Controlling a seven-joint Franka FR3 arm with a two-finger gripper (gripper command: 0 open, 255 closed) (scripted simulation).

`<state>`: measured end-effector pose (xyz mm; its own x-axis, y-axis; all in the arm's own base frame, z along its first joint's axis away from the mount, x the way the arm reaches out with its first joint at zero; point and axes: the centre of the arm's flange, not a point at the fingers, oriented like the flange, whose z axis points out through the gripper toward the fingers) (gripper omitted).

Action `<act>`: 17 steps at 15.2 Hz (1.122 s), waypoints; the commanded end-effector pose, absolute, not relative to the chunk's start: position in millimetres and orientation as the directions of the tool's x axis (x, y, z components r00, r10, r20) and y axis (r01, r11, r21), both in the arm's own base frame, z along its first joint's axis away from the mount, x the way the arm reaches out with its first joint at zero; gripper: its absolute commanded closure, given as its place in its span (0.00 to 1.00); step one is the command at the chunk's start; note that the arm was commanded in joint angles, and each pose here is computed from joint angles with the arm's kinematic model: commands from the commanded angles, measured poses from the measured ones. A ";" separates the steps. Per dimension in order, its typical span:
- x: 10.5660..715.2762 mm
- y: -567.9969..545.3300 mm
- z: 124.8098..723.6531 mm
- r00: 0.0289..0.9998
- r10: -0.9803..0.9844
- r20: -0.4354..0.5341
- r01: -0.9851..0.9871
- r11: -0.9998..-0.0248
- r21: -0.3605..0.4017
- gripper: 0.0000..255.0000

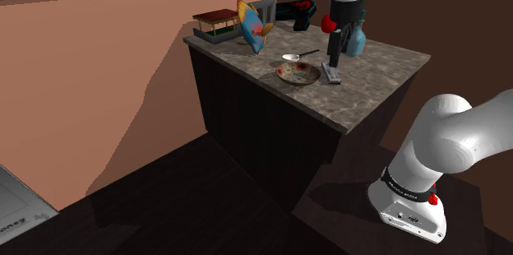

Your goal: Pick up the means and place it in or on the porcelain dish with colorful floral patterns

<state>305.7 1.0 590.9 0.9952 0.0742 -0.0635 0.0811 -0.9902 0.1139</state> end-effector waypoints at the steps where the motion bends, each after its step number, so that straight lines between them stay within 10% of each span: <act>1: 305.7 1.0 590.9 0.995 0.074 -0.064 0.081 -0.990 0.114 0.00; 17: 388.0 -176.9 499.8 0.909 -0.416 -0.006 -0.415 -0.908 0.059 0.00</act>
<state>385.1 -166.0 508.0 0.9226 -0.3856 -0.0099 -0.3842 -0.9211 0.0626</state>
